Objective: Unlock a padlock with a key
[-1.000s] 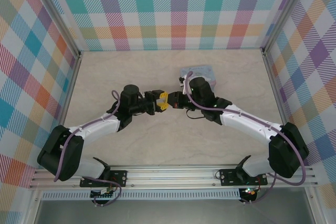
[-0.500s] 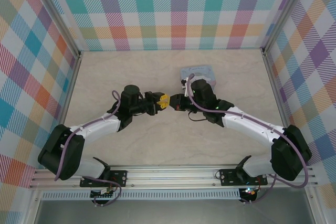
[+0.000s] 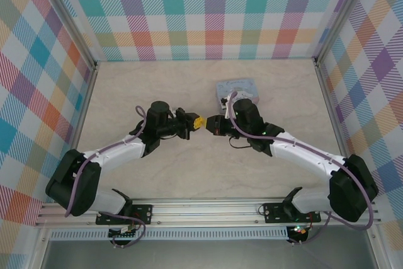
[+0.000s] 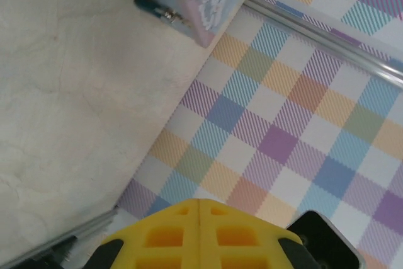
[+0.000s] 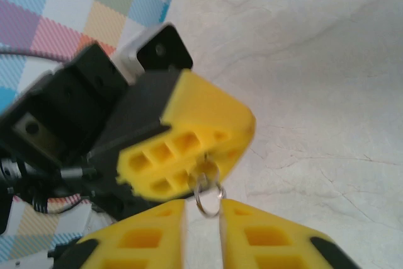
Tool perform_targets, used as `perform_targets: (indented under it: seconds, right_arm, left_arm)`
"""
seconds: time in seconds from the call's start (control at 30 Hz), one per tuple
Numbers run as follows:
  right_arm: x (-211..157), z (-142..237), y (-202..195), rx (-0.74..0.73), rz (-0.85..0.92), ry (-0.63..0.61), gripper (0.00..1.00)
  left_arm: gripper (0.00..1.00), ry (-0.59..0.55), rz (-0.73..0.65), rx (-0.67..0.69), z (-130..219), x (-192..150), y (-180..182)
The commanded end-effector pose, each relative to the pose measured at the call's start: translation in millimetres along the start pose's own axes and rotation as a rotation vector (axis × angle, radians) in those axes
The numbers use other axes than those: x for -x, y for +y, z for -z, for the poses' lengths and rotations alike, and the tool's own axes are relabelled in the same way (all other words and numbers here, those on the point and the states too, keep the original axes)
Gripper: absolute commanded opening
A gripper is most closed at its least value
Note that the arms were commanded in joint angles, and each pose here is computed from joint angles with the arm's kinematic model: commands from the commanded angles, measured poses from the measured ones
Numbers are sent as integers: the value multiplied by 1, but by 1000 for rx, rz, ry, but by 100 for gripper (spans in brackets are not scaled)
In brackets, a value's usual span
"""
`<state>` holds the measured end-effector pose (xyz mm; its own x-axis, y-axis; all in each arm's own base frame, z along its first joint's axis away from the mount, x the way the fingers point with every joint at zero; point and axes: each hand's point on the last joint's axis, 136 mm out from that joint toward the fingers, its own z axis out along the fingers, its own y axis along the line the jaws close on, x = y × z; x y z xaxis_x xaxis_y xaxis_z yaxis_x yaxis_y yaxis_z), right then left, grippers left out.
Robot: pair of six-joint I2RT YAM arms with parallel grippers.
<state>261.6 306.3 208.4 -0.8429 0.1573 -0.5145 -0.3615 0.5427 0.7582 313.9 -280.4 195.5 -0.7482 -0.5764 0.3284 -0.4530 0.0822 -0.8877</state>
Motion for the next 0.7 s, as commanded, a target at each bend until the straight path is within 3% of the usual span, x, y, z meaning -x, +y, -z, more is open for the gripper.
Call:
perform_targets:
  seconds: [0.0,0.17,0.27,0.43,0.67]
  right_arm:
    - [16,19,35,195,41,-50,32]
    - [28,36,60,327,124,-101,50]
    - [36,46,84,429,205,-140,58]
    - [51,62,120,555,314,-207,65]
    - [57,52,130,597,317,-181,64]
  left_arm:
    - [0,-96,-355,-66,22,-3,-54]
    - [0,-172,-764,-206,56,-24,-111]
    - [0,-167,-922,-274,69,-41,-131]
    - [0,-133,-1031,-350,77,-58,-144]
    - [0,-118,-1036,-368,77,-62,-146]
